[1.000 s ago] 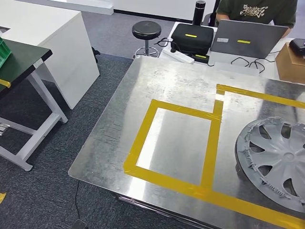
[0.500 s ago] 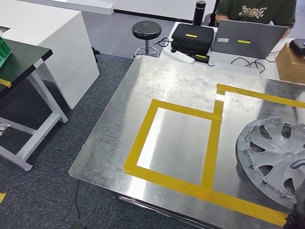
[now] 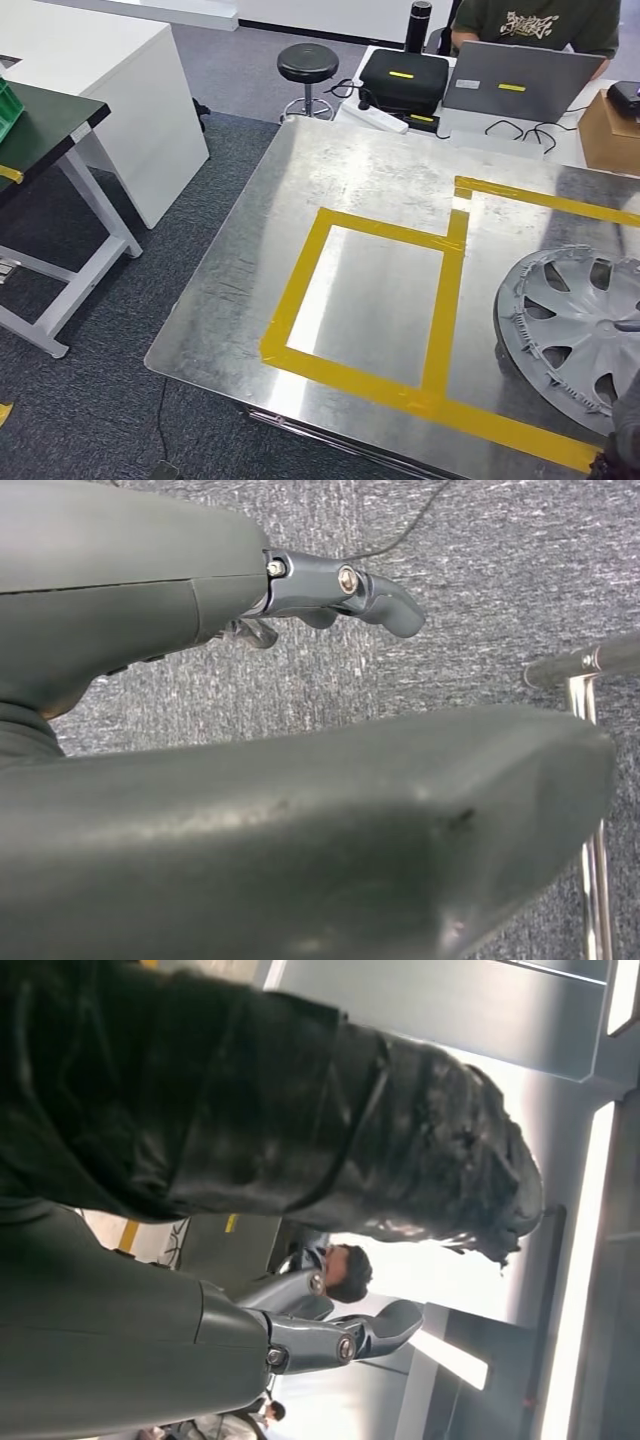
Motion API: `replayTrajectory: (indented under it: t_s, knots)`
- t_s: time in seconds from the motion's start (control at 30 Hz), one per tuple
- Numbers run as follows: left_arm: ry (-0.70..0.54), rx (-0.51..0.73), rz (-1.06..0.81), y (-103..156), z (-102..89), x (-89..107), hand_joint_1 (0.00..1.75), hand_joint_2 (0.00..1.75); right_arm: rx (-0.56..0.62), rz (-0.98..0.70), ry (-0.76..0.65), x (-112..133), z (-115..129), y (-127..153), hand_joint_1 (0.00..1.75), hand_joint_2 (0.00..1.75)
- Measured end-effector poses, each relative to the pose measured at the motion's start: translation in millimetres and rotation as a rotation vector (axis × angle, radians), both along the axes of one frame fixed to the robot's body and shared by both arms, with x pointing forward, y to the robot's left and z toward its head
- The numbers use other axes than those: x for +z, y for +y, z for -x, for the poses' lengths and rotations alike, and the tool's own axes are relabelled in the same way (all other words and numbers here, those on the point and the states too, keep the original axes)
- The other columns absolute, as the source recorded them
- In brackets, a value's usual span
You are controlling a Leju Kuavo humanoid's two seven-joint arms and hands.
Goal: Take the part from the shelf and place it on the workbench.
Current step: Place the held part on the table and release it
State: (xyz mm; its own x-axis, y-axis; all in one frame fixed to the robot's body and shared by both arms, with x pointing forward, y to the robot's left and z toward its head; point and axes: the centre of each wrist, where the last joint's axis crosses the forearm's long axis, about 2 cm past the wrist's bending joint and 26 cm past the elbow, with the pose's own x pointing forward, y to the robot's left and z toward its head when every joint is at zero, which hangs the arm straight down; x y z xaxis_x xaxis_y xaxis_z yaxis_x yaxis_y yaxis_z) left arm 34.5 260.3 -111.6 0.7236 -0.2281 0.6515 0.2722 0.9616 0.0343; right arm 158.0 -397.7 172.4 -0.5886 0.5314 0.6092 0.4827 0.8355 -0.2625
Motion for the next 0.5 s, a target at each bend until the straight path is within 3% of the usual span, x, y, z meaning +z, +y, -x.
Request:
replayTrajectory:
  t_s: [0.5]
  knots:
    - [0.002,0.014,0.0,-0.3,0.6,0.0,0.0,0.0,0.0,-0.136,-0.094,7.6,1.9,26.2,0.0,0.0]
